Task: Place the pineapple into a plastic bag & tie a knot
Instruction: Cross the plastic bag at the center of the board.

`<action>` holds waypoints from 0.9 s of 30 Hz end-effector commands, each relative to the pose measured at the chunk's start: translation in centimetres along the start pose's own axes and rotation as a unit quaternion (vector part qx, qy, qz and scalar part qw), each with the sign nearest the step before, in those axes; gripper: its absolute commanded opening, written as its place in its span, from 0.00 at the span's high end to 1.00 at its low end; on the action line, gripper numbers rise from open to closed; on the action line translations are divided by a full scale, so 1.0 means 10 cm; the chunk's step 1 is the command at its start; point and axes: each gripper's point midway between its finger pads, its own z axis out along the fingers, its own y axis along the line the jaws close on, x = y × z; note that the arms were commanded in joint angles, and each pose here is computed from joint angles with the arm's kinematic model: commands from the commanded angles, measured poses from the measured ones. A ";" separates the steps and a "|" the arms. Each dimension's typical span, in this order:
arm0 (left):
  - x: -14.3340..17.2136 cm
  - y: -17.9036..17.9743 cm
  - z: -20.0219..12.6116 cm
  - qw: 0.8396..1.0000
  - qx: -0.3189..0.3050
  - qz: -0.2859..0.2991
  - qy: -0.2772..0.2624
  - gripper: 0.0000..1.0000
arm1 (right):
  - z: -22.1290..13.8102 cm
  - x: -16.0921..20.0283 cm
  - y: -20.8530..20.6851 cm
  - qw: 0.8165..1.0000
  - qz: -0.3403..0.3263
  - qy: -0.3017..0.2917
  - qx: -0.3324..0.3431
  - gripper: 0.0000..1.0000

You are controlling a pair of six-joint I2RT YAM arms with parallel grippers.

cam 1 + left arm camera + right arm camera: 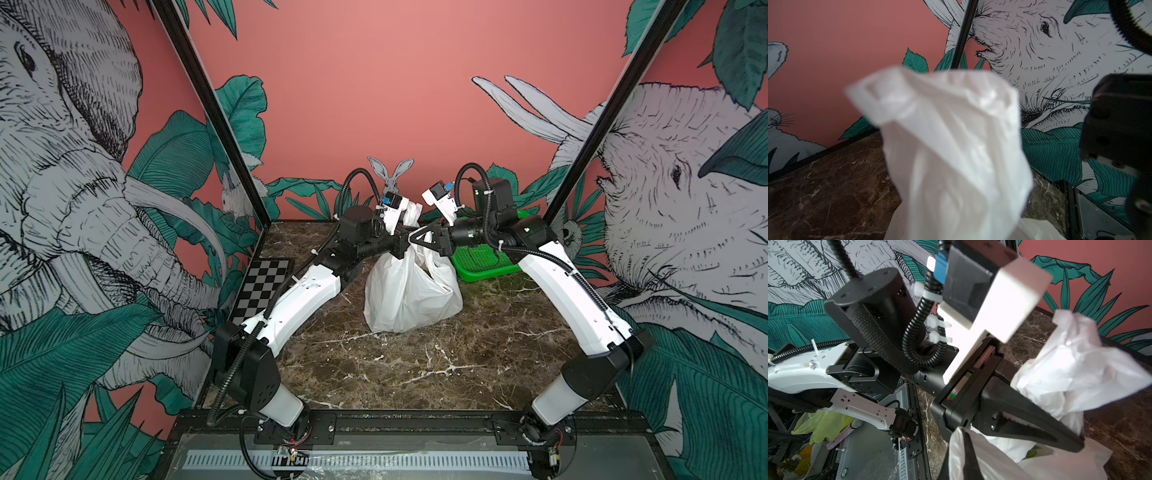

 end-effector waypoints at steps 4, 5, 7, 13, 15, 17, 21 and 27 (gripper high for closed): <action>-0.16 -0.34 -0.06 0.997 0.081 0.002 -0.011 1.00 | 0.02 -0.26 0.00 0.998 -0.014 -0.055 -0.006 1.00; -0.14 -0.35 -0.06 0.997 0.083 0.001 -0.009 1.00 | 0.03 -0.25 0.00 0.998 -0.012 -0.056 -0.006 1.00; -0.13 -0.35 -0.06 0.996 0.083 0.000 -0.008 0.99 | 0.04 -0.25 -0.03 0.998 -0.009 -0.058 -0.002 1.00; -0.04 -0.30 -0.14 0.998 0.057 0.010 0.003 0.48 | 0.05 -0.22 -0.12 0.998 -0.002 -0.063 0.019 1.00; -0.01 -0.29 -0.19 0.999 0.046 0.017 0.008 0.41 | 0.05 -0.21 -0.15 0.998 0.001 -0.063 0.021 1.00; 0.02 -0.28 -0.24 0.999 0.036 0.022 0.015 0.36 | 0.06 -0.20 -0.14 0.998 0.004 -0.061 0.019 1.00; -0.05 -0.14 -0.39 1.000 -0.015 0.026 -0.003 0.29 | 0.08 -0.15 -0.16 0.998 0.009 -0.056 0.020 1.00; -0.30 -0.10 -0.65 0.997 -0.055 0.032 -0.045 0.17 | -0.05 -0.18 -0.05 0.997 0.002 -0.071 0.021 1.00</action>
